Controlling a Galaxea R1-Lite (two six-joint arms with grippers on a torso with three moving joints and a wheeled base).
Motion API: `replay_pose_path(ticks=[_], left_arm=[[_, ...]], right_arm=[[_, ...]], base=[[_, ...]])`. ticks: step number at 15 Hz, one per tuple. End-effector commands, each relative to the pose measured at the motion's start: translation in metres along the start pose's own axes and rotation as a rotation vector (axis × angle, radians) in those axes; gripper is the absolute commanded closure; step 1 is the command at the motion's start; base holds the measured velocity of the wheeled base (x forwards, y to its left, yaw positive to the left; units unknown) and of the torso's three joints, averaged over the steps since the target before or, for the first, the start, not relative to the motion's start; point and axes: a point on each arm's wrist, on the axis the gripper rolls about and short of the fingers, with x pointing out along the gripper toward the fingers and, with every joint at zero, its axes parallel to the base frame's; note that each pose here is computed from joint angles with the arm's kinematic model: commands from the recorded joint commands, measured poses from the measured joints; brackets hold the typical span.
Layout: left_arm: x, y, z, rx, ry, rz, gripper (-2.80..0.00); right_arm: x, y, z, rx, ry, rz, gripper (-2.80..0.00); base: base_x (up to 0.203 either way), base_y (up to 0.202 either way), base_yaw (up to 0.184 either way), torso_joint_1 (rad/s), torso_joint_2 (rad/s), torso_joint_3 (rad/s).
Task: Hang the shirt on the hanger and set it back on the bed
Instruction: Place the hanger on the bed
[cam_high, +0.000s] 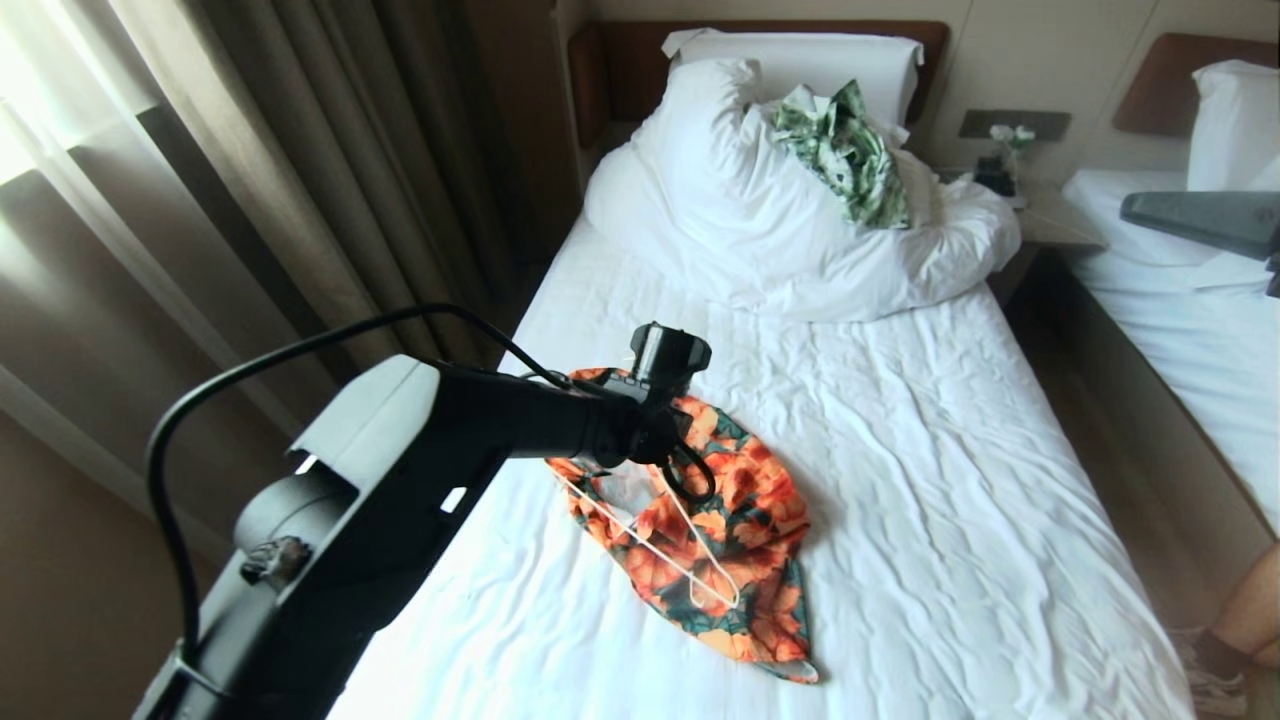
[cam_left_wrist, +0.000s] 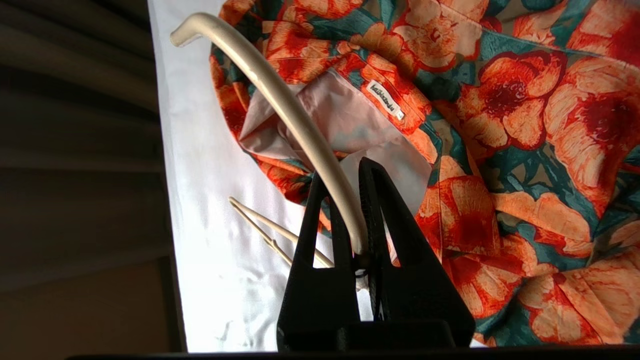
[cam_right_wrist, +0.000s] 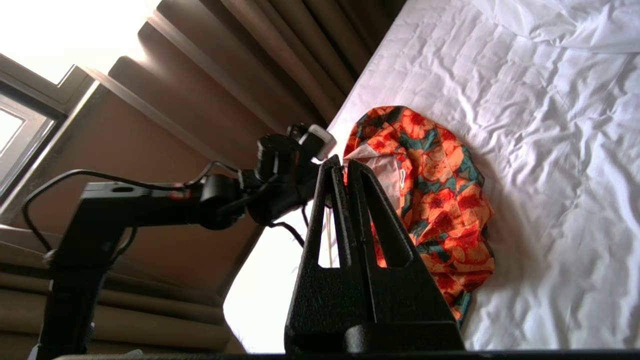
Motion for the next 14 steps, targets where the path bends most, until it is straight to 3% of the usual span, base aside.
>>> replay_pose_path(ticks=[1, 4, 6, 7, 14], left_arm=[[0.035, -0.023, -0.034, 0.06, 0.047, 0.011, 0.0], [0.06, -0.034, -0.051, 0.143, -0.007, 0.085, 0.0], [0.061, -0.04, -0.052, 0.148, -0.035, 0.087, 0.0], [0.061, -0.041, -0.052, 0.149, -0.039, 0.086, -2.8], [0.049, -0.042, -0.045, 0.134, -0.048, 0.092, -2.8]], right_arm=[[-0.006, 0.005, 0.002, -0.013, -0.012, 0.006, 0.0], [-0.01, 0.01, 0.003, -0.025, -0.021, 0.01, 0.0], [-0.011, 0.011, 0.002, -0.025, -0.02, 0.013, 0.0], [-0.011, 0.011, 0.002, -0.026, -0.021, 0.013, 0.0], [-0.011, 0.011, 0.002, -0.025, -0.02, 0.012, 0.0]], base=[[0.0, 0.0, 0.0, 0.0, 0.0, 0.0], [0.0, 0.0, 0.0, 0.0, 0.0, 0.0], [0.0, 0.0, 0.0, 0.0, 0.0, 0.0], [0.0, 0.0, 0.0, 0.0, 0.0, 0.0], [0.0, 0.0, 0.0, 0.0, 0.0, 0.0]])
